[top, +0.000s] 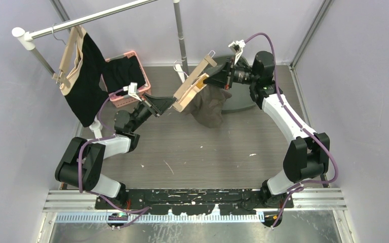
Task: Clip the underwear to the hanger
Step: Place the underwear at the center of the board.
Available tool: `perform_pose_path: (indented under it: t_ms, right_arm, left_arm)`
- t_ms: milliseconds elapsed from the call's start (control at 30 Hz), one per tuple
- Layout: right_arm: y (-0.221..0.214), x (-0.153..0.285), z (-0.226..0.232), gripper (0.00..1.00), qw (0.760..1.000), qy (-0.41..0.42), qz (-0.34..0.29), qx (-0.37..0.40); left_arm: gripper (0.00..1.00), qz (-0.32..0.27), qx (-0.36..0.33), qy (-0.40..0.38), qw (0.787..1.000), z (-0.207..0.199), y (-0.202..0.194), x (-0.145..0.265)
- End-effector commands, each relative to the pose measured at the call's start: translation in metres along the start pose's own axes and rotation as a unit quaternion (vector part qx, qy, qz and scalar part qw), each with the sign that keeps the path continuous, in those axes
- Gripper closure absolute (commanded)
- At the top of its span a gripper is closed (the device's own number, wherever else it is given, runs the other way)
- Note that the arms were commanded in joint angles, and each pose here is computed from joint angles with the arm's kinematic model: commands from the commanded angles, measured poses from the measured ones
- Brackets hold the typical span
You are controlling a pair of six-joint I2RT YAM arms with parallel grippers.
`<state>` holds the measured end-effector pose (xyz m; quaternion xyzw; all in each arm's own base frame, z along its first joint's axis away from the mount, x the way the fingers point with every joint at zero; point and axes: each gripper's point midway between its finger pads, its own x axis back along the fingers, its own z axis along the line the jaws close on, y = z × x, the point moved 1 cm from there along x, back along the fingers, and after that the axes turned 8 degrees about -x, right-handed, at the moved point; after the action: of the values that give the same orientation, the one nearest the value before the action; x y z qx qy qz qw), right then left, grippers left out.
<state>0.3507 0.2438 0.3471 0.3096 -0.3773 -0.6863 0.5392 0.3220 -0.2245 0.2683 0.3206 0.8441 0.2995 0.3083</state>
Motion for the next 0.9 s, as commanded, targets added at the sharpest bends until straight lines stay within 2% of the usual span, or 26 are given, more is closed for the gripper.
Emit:
perform_pose_path:
  t_ms: [0, 633, 867]
  right_arm:
    - [0.024, 0.008, 0.032, 0.99, 0.998, 0.021, -0.013, 0.064]
    - [0.012, 0.009, 0.025, 0.99, 0.999, 0.009, -0.017, 0.048]
    - [0.016, 0.009, 0.028, 0.99, 0.999, 0.012, -0.022, 0.048]
  left_arm:
    - [1.00, -0.041, -0.043, -0.052, 0.997, -0.030, 0.028, -0.009]
    - [1.00, -0.019, -0.025, -0.038, 0.999, -0.017, 0.011, -0.004]
    - [0.93, -0.015, -0.022, -0.039, 0.999, -0.016, 0.008, -0.006]
